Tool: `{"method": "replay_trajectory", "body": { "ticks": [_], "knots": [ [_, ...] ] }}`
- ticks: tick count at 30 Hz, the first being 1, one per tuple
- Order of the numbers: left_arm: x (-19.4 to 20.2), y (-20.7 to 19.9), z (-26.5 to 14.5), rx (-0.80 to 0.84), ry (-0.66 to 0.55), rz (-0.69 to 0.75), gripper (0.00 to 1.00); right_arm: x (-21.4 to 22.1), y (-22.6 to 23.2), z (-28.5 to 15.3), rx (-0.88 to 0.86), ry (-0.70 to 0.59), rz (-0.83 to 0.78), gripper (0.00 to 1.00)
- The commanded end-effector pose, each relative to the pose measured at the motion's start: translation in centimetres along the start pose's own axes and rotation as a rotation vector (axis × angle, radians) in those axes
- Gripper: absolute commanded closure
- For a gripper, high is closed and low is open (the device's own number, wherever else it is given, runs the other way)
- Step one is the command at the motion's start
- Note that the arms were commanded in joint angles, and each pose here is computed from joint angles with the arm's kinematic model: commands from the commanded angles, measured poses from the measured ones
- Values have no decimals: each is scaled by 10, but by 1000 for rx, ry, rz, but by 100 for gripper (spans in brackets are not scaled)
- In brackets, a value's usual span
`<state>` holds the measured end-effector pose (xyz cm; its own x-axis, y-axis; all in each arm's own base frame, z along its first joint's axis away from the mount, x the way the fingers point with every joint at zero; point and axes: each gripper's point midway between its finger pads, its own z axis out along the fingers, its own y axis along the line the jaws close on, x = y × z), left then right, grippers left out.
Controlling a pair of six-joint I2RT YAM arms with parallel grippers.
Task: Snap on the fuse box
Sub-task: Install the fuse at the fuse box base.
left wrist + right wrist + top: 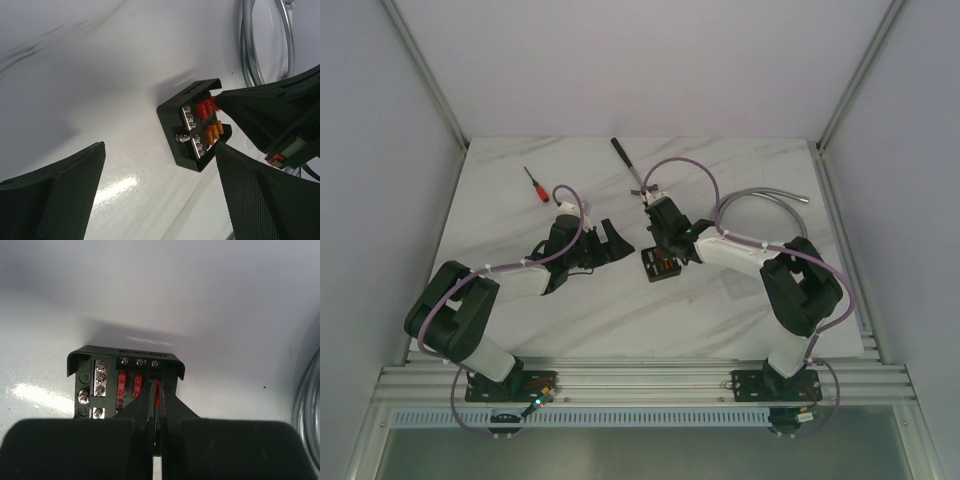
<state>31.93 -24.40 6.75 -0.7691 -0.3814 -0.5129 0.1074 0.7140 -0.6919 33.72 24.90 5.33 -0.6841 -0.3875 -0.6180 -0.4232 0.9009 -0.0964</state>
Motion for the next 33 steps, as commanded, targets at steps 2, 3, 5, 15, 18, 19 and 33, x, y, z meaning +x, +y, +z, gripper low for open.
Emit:
{"method": "replay_trajectory", "body": {
  "ticks": [2,3,5,15,18,19,33],
  "knots": [
    [-4,-4,3,20,-9,-2,0,-6,5,5,26,-14,13,100],
    [-4,-3,3,20,-8,-1,0,-6,5,6,27,-12,14,100],
    [-5,-3,3,18,-9,-4,0,-4,7,7,25,-7,14,100],
    [-3,-3,2,19,-9,-6,0,-2,14,7,24,-5,8,93],
    [-3,-3,1,18,-11,-6,0,-5,18,1,3,-16,17,90],
    [-3,-3,0,18,-11,-7,0,-7,19,-2,-4,-23,21,89],
    [-3,-6,-3,32,-9,-7,0,-16,30,-12,-74,-34,52,81]
  ]
}}
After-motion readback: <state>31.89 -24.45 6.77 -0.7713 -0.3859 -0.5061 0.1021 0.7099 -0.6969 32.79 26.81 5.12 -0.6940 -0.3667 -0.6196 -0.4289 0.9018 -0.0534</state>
